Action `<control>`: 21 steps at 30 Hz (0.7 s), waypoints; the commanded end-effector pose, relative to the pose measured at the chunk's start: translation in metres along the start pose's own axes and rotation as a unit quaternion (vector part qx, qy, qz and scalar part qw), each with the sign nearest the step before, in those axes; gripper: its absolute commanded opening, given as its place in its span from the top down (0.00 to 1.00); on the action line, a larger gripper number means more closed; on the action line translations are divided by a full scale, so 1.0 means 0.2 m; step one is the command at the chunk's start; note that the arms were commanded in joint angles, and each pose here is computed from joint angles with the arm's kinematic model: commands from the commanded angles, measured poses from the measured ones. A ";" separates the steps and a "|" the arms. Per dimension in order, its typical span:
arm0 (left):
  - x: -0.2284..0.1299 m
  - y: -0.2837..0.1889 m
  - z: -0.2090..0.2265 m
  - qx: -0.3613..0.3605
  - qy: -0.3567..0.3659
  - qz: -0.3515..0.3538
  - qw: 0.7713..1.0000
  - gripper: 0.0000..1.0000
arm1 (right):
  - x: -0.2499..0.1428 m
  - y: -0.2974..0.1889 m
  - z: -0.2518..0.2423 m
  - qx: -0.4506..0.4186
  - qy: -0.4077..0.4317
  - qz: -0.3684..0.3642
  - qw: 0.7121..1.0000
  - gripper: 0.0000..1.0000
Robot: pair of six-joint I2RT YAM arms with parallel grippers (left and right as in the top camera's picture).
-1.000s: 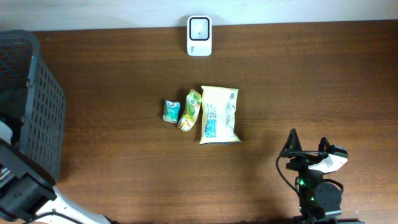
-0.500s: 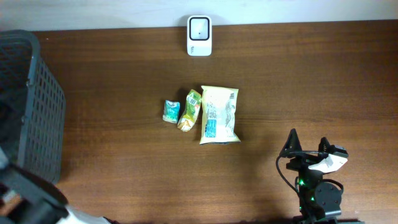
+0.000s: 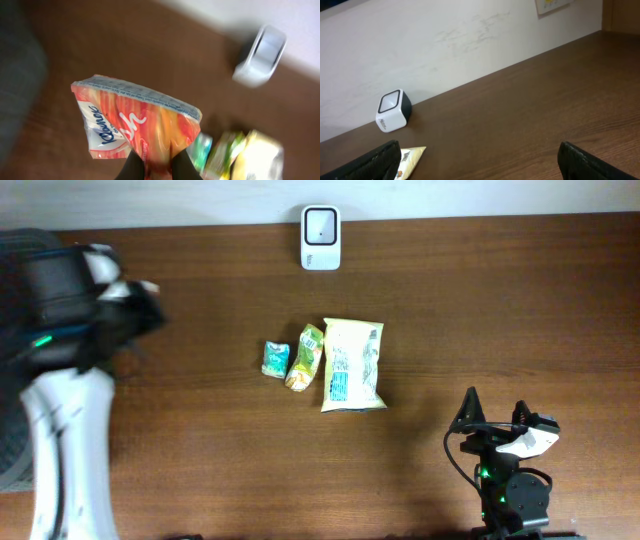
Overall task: Scan the item barcode
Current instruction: 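Place the orange tissue pack left of the blue pack, raise left arm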
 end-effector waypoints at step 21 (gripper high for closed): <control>-0.86 0.92 -0.17 0.079 0.123 0.282 0.948 0.51 | -0.01 0.00 -0.01 -0.007 0.000 0.002 1.000 0.01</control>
Point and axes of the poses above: each gripper's point midway between its finger pads, its own y axis out along the fingers, its own z axis along the line the jaws close on, x = y × z, the point moved 5 cm from there along -y, back along the fingers, and after that the axes turned 14 degrees about -y, right-handed, at the moved point
